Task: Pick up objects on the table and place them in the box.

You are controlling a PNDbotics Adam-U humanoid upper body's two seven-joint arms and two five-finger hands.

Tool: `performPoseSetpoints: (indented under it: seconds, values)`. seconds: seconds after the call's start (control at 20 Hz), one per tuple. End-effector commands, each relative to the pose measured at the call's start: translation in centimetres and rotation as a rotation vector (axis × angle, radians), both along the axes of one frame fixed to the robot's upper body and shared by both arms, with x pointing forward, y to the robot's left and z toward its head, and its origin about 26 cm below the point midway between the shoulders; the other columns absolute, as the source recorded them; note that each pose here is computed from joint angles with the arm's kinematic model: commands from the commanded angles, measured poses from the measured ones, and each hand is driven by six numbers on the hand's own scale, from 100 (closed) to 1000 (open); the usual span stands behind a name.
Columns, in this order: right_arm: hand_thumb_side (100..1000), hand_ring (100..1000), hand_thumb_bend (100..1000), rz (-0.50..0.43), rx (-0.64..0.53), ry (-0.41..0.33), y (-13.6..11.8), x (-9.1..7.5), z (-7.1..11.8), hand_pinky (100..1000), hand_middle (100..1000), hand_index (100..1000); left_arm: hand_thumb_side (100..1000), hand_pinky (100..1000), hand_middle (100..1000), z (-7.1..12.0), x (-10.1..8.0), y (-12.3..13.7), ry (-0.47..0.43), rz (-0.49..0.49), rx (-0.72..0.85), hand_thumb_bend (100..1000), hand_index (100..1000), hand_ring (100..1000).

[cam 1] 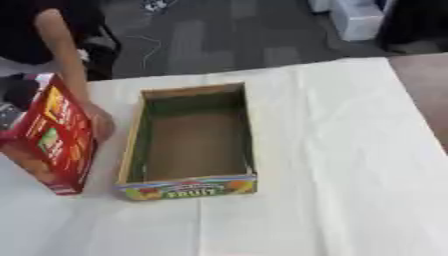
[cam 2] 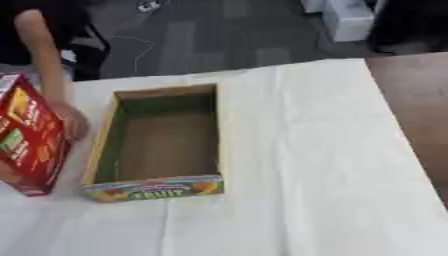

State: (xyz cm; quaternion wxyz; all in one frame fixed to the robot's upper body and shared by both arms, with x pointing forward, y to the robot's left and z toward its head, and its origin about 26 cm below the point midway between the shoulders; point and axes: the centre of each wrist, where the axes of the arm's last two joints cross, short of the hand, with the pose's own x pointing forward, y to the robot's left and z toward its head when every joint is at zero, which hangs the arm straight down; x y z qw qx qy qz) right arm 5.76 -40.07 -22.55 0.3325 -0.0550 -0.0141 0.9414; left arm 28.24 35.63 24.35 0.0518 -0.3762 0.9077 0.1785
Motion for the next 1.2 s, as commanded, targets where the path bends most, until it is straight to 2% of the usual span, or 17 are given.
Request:
performPoseSetpoints:
  seconds: [0.05, 0.3, 0.5, 0.6, 0.7, 0.8, 0.85, 0.9, 0.95, 1.05, 1.15, 1.2]
  values:
    - [1000, 591, 100, -0.010, -0.022, 0.011, -0.7, -0.8, 0.2, 465, 655, 746, 401, 150, 521, 0.6, 0.2, 0.9, 0.034, 0.050, -0.026, 347, 621, 396]
    - [1000, 590, 100, -0.011, -0.024, 0.023, -0.5, -1.2, 0.1, 464, 655, 746, 518, 163, 529, 1.0, 0.7, 0.7, 0.235, 0.169, -0.082, 311, 654, 419]
    - [1000, 589, 100, -0.006, -0.027, 0.033, 0.0, -1.4, -0.1, 464, 654, 745, 657, 183, 522, 1.7, 0.9, -0.1, 0.390, 0.217, -0.077, 241, 673, 402]
    - [1000, 587, 100, -0.007, -0.033, 0.039, 0.2, -1.6, -0.2, 463, 654, 745, 750, 122, 514, 1.8, 1.4, 0.1, 0.501, 0.256, -0.045, 224, 691, 349]
    - [1000, 584, 100, -0.011, -0.045, 0.041, 0.2, -1.9, -0.3, 462, 653, 745, 773, 100, 441, 2.4, 2.0, 0.6, 0.594, 0.343, 0.011, 267, 651, 239]
    - [1000, 583, 100, -0.016, -0.061, 0.043, 0.1, -2.4, -0.2, 462, 653, 745, 795, 100, 378, 3.8, 2.0, 0.6, 0.607, 0.459, 0.083, 362, 585, 202]
    - [1000, 582, 100, -0.019, -0.067, 0.044, 0.1, -2.6, -0.3, 462, 653, 745, 791, 100, 339, 4.5, 1.9, 0.5, 0.591, 0.523, 0.118, 453, 542, 195]
    - [1000, 582, 100, -0.021, -0.070, 0.044, 0.1, -2.8, -0.3, 462, 653, 745, 794, 100, 334, 4.9, 1.8, 0.2, 0.577, 0.578, 0.146, 481, 539, 200]
    - [1000, 582, 100, -0.024, -0.074, 0.044, 0.0, -2.9, -0.3, 461, 652, 745, 813, 100, 340, 5.4, 1.7, 0.0, 0.563, 0.642, 0.181, 564, 541, 244]
    - [1000, 582, 100, -0.028, -0.079, 0.044, 0.0, -3.1, -0.3, 461, 652, 745, 841, 100, 372, 6.1, 1.6, -0.4, 0.545, 0.753, 0.246, 627, 564, 308]
    - [1000, 582, 100, -0.029, -0.083, 0.045, 0.0, -3.1, -0.3, 462, 652, 745, 894, 100, 397, 6.4, 1.7, -0.9, 0.543, 0.815, 0.290, 631, 603, 353]
    - [1000, 582, 100, -0.029, -0.083, 0.046, 0.0, -3.2, -0.3, 462, 653, 745, 883, 100, 398, 6.5, 1.7, -1.1, 0.548, 0.835, 0.310, 638, 599, 353]
